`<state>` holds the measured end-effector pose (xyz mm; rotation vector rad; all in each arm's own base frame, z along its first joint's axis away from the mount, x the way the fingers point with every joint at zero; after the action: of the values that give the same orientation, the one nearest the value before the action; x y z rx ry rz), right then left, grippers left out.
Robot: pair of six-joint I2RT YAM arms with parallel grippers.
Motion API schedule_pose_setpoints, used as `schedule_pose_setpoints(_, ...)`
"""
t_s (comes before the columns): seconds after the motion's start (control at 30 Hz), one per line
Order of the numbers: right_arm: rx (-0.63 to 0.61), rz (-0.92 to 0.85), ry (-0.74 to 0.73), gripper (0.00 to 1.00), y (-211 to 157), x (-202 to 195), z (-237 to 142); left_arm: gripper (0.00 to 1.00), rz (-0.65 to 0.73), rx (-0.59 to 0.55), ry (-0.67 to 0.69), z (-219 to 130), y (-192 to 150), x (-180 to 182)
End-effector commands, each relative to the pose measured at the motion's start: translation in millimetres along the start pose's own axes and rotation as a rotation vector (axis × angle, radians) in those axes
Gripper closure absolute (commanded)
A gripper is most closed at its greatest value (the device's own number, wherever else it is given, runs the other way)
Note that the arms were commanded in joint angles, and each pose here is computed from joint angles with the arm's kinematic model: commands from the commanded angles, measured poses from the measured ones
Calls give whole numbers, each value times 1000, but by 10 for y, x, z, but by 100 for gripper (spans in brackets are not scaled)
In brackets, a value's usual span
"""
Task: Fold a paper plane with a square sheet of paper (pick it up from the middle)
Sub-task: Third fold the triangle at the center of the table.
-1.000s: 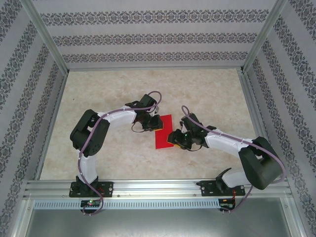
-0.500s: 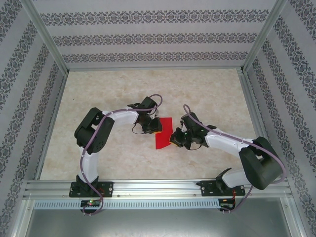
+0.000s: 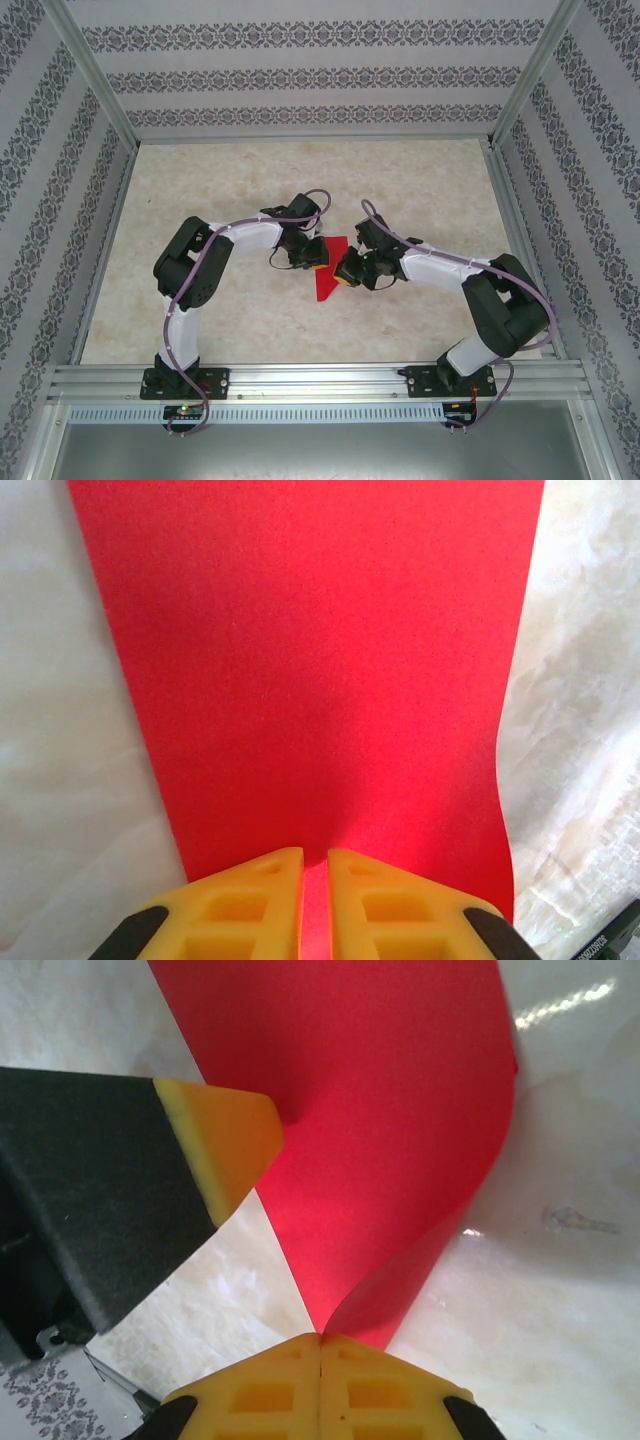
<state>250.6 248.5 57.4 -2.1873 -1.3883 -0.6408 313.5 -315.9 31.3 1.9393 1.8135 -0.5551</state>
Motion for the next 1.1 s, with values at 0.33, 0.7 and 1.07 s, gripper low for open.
schedule_pose_setpoints(0.33, -42, -10, 26, 98, 193, 161, 106, 88, 22, -78, 70, -97, 248, 59)
schedule_pose_setpoints(0.7, -29, -31, 36, 97, 227, 227, 244, 89, -3, -32, 131, 18, 165, 242)
schedule_pose_setpoints(1.07, -18, -80, 12, 97, 226, 238, 337, 89, -1, -23, 134, 31, 144, 257)
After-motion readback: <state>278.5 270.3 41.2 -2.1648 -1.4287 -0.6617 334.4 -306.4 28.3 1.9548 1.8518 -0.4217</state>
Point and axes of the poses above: each hand's point on the last joint's axis, 136 mm out from that joint toward the fingers, its own z axis out along the fingers, its own x axis along the line the jaws close on, y = z × x, the point moved 1 cm from there along -z, back along the fingers, and after that the axes turned 5 degrees about z, right-handed, at the moved point
